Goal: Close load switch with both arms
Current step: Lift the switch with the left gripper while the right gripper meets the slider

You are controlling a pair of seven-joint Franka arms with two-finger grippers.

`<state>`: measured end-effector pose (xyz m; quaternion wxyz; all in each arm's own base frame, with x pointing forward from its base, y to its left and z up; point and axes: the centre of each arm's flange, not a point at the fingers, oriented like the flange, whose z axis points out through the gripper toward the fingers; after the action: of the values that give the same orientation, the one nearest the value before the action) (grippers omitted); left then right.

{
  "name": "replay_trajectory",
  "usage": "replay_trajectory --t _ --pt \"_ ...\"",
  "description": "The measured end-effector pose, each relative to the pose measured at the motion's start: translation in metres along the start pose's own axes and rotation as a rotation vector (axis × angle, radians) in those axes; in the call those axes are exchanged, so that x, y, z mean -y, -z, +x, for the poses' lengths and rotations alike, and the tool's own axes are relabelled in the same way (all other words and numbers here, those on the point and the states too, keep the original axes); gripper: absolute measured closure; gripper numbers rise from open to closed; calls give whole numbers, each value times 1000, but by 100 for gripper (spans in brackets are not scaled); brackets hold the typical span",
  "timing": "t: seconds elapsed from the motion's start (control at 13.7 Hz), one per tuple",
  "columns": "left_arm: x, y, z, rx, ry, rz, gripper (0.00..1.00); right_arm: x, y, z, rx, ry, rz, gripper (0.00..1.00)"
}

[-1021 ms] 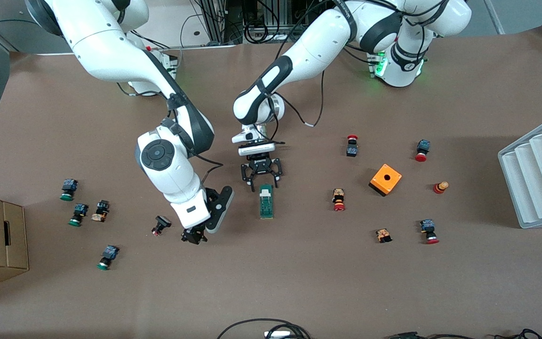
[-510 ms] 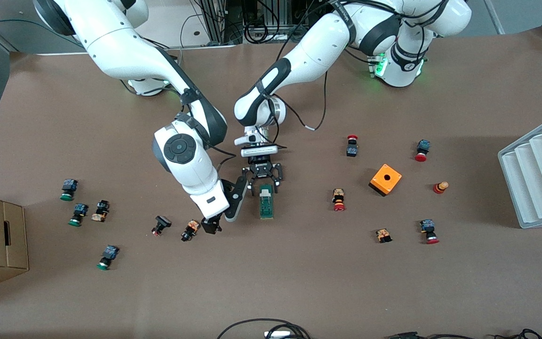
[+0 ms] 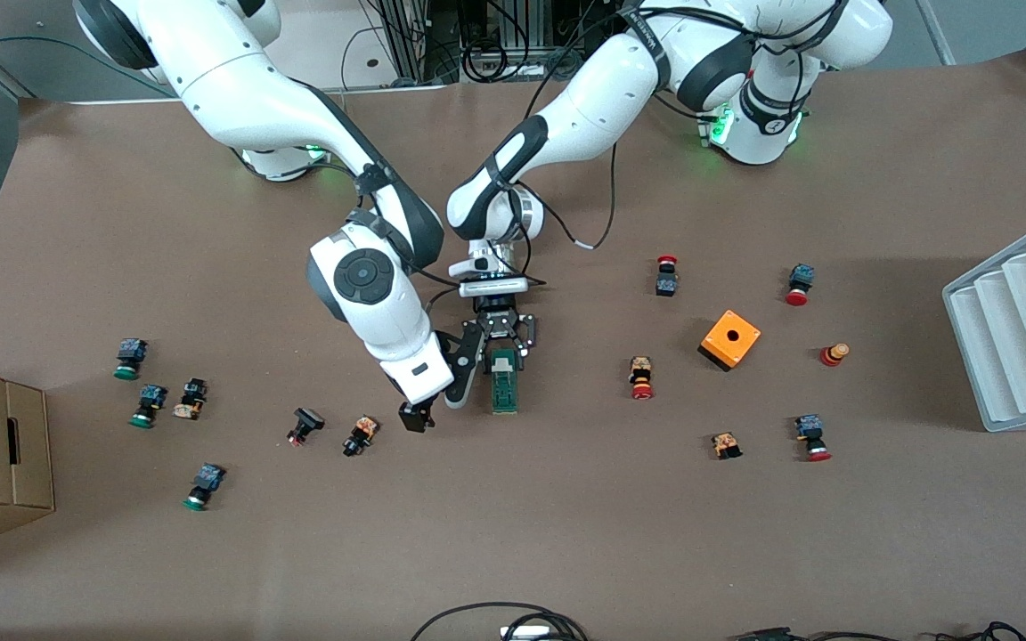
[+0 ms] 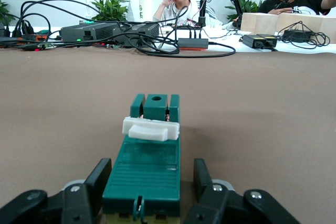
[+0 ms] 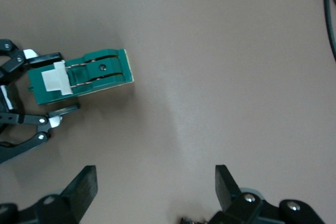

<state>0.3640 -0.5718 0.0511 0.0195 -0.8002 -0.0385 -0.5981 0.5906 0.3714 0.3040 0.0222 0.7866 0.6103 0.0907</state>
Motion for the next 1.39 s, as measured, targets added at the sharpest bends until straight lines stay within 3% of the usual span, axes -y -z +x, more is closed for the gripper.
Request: replay_trajectory --t 0.51,0.88,1.39 --pt "0 0 0 -1 -1 0 29 28 -21 16 18 41 30 0" --pt "0 0 0 -4 -2 -1 38 55 -35 35 25 6 46 0" --pt "5 -6 0 -17 -13 4 38 74 -55 44 30 25 59 0"
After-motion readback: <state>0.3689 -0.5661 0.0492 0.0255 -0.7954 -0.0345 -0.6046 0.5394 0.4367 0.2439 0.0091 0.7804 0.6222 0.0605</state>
